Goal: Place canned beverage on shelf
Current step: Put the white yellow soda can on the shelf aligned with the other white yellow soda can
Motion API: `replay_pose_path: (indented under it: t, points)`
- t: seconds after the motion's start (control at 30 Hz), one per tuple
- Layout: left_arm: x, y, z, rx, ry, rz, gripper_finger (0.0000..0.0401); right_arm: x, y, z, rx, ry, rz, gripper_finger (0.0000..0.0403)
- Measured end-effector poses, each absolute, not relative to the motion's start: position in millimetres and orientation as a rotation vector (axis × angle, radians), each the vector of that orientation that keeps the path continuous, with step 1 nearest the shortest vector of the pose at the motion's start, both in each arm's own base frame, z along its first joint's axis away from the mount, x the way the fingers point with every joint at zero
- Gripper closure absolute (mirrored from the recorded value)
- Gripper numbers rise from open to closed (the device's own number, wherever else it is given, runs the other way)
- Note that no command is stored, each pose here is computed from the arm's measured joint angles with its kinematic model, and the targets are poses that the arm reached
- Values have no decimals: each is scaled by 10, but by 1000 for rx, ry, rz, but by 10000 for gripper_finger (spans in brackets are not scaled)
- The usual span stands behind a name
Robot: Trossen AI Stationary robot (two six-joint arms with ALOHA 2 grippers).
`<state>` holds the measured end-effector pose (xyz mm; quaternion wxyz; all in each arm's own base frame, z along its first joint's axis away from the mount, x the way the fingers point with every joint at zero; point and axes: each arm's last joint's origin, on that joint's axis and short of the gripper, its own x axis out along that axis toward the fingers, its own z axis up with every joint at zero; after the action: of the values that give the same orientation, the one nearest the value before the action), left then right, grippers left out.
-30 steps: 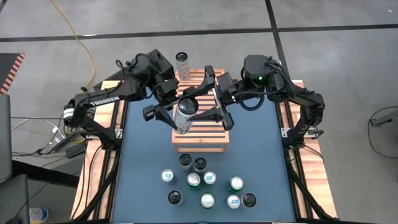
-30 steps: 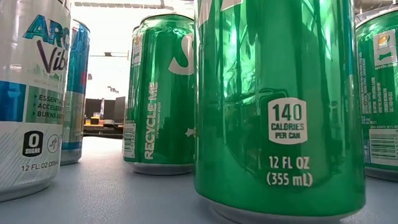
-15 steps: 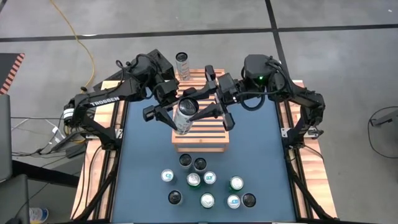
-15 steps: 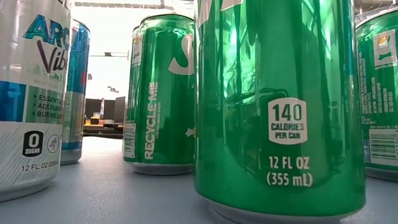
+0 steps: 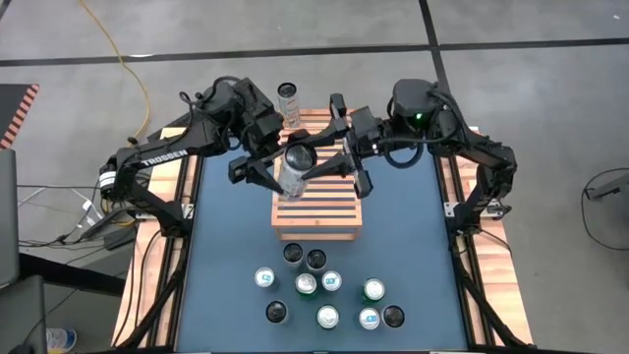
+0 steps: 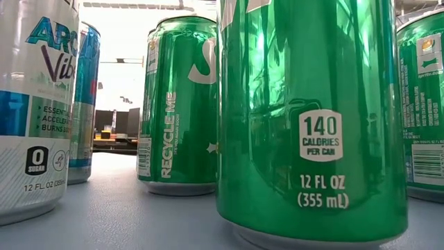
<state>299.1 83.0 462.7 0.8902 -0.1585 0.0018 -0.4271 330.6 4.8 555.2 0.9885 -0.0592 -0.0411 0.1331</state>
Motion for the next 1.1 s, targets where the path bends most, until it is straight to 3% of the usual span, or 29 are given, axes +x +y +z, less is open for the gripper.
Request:
replay_pose_path:
  t: [0.6,1.1]
  points:
    - [2764,1382,4616,-406,28,-723,93,3209,-312,5567,-89,-49,163,275]
    - [2368,2051,4496,-487,39,-444,93,2983,-1115,5534,-102,4,20,275]
